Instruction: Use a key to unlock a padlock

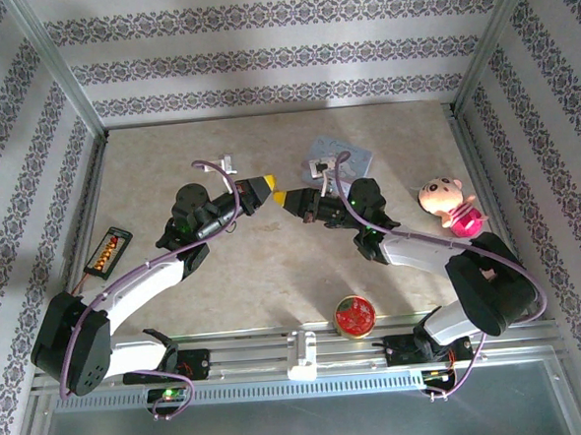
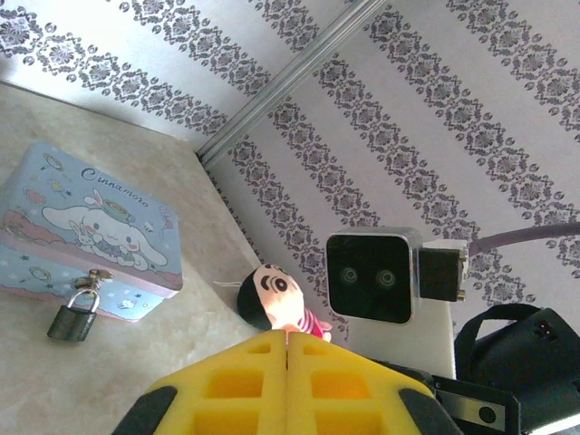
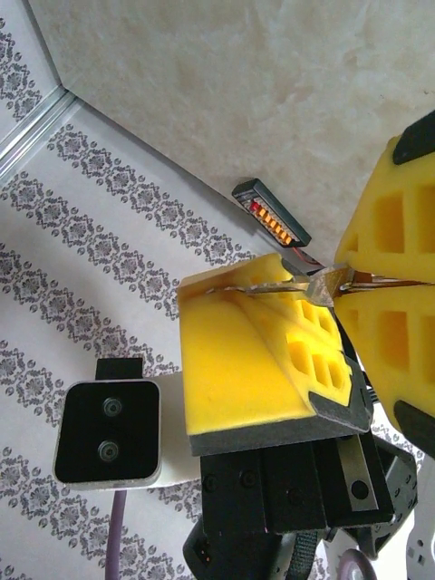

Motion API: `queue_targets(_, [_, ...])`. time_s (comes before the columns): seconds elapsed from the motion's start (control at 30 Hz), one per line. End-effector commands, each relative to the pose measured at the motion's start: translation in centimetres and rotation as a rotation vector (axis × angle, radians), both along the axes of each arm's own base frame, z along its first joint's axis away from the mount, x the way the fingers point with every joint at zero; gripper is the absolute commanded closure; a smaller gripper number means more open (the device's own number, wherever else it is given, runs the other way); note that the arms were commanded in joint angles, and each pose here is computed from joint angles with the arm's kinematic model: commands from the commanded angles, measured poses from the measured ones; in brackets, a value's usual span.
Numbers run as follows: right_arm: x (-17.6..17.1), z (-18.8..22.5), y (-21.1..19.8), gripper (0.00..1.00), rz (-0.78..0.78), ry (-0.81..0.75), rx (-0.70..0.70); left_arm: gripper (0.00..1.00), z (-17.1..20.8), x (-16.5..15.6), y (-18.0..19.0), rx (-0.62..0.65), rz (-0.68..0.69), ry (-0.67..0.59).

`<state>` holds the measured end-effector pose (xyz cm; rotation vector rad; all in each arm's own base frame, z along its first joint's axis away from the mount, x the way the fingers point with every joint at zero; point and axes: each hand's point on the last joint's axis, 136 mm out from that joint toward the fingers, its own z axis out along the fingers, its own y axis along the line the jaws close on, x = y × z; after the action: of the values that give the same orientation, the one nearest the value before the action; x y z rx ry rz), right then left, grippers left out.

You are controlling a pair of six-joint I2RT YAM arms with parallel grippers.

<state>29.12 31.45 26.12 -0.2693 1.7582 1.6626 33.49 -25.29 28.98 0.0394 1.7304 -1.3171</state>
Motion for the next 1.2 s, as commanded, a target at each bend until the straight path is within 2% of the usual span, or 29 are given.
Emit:
queue_targets(0.0, [0.3,1.0,-1.1,1.00,-0.057,-0.046,0.007,0.78,1.1,0.0,0.4,-0.035,-0.002,-0.042])
queue_targets(0.1, [0.4,0.3,-1.5,1.00,-0.077,-0.034,-0.038,0.51,1.3,0.0,0.6,-0.029,-0.013,-0.038])
queue_targets(0.13, [0.4,-0.1,-1.6,1.00,-0.082,-0.026,-0.062,0.44,1.4,0.1,0.7,-0.022,-0.018,-0.035])
queue_targets(0.27, [0.2,-1.3,-2.1,1.00,-0.102,-0.023,-0.176,0.34,1.1,0.2,1.0,0.065,-0.070,0.034])
queue_targets(0.4, [-0.4,-1.3,-2.7,1.00,-0.109,-0.042,-0.226,0.24,0.4,-1.2,-0.4,0.239,-0.245,0.106])
queue_targets(0.57, [-1.0,-0.8,-3.2,1.00,-0.104,-0.066,-0.267,0.24,-0.9,-2.5,-0.6,0.377,-0.354,0.182])
queue_targets(0.7, [-1.4,-0.2,-3.1,1.00,-0.088,-0.082,-0.267,0.27,-1.1,-2.7,-0.8,0.394,-0.387,0.199])
queue_targets(0.8, [-1.5,0.1,-3.0,1.00,-0.078,-0.085,-0.262,0.30,-1.1,-2.5,-1.3,0.357,-0.400,0.209])
queue_targets(1.0, [-1.6,0.4,-2.8,1.00,-0.072,-0.088,-0.256,0.46,-1.6,-1.8,-2.3,0.262,-0.420,0.239])
queue_targets(1.17, [-1.6,0.4,-2.7,1.00,-0.073,-0.088,-0.258,0.49,-1.2,-1.9,-2.8,0.201,-0.450,0.249])
